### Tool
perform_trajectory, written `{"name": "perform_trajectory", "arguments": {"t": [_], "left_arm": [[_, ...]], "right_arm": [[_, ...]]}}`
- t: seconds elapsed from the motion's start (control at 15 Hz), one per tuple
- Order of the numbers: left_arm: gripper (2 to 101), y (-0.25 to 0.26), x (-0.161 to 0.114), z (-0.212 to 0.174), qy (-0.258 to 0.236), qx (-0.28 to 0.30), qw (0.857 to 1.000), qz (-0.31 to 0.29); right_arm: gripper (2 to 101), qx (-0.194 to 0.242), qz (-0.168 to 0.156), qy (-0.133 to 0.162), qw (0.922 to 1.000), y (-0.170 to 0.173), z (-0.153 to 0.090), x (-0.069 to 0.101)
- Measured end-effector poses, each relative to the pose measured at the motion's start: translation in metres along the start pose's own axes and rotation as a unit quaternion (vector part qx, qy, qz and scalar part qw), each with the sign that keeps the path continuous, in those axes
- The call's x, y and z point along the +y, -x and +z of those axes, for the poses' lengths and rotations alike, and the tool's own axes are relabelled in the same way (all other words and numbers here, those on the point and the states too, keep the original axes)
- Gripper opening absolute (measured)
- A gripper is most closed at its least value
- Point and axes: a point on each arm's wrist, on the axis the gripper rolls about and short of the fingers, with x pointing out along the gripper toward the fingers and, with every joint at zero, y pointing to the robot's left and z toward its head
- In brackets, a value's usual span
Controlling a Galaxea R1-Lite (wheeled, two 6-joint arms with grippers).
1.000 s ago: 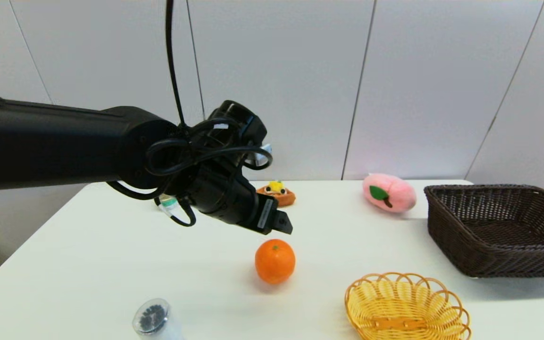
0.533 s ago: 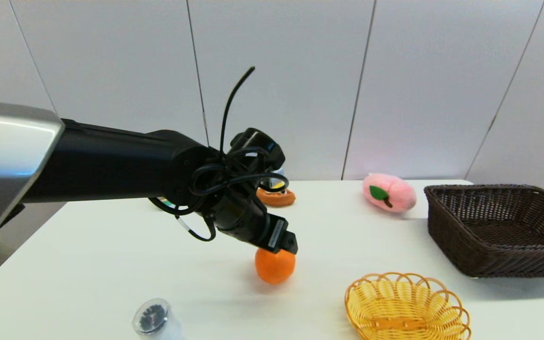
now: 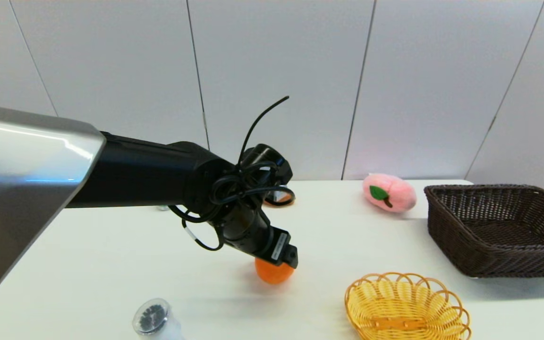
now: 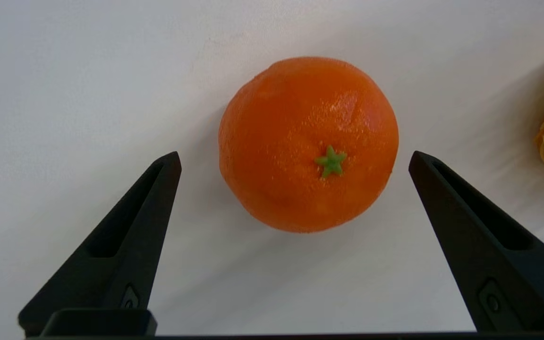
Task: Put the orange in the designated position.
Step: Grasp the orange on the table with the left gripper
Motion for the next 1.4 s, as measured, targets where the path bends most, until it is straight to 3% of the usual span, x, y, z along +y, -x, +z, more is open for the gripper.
{"name": "perform_trajectory", "arguments": {"t": [0.87,1.07,1.4], "left_arm": [[97.9,-0.036,-0.005,0.006,-0.004,0.01,1.0,0.02],[74.4,-0.04,-0.005,0.006,-0.003,0.007,1.0,0.021],[71.5,-0.04,-0.004,0.006,-0.003,0.01,1.0,0.021]], "right_arm": [[98.0,0.0,0.0,0.0,1.0,0.0,0.0,0.0],[98.0,0.0,0.0,0.0,1.0,0.0,0.0,0.0],[97.9,0.0,0.0,0.0,1.0,0.0,0.0,0.0]]}}
